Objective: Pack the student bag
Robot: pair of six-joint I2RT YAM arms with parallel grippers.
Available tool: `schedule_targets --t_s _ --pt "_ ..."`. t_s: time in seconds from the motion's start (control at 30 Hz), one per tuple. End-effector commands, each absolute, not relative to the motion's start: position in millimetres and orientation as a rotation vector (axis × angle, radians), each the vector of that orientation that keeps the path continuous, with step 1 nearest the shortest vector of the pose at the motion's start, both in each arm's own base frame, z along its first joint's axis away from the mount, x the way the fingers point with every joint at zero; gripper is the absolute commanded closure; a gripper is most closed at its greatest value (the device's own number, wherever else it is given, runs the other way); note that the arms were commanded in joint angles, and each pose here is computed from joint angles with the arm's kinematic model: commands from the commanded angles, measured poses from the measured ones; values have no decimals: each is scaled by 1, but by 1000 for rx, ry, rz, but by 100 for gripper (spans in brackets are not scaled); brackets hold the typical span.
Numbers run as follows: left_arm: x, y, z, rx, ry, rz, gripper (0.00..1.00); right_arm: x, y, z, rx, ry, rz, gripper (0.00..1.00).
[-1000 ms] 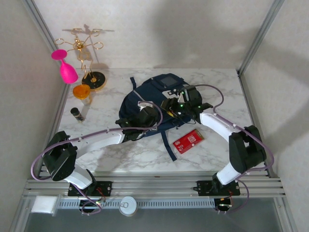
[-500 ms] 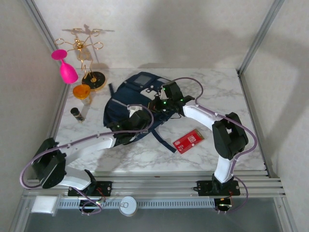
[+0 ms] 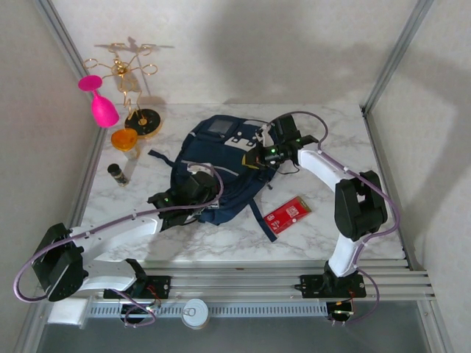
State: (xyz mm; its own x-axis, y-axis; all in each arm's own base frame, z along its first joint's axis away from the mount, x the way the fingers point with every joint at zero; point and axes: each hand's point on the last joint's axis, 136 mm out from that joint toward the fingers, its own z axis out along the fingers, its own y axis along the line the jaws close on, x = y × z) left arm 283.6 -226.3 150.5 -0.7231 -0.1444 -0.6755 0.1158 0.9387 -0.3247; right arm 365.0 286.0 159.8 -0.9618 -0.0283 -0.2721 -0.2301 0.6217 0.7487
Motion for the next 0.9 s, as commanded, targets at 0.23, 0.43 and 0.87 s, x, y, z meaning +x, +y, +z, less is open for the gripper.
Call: schedule_targets --t_s 0.23,0.43,0.87 --pt "284 -212 141 -31 2368 -380 100 353 264 178 182 2516 1119 33" --pt "283 -214 136 -21 2378 -387 100 312 309 186 280 2479 1375 36" --pt "288 -222 133 7 2368 -405 100 307 346 179 490 2451 1357 58"
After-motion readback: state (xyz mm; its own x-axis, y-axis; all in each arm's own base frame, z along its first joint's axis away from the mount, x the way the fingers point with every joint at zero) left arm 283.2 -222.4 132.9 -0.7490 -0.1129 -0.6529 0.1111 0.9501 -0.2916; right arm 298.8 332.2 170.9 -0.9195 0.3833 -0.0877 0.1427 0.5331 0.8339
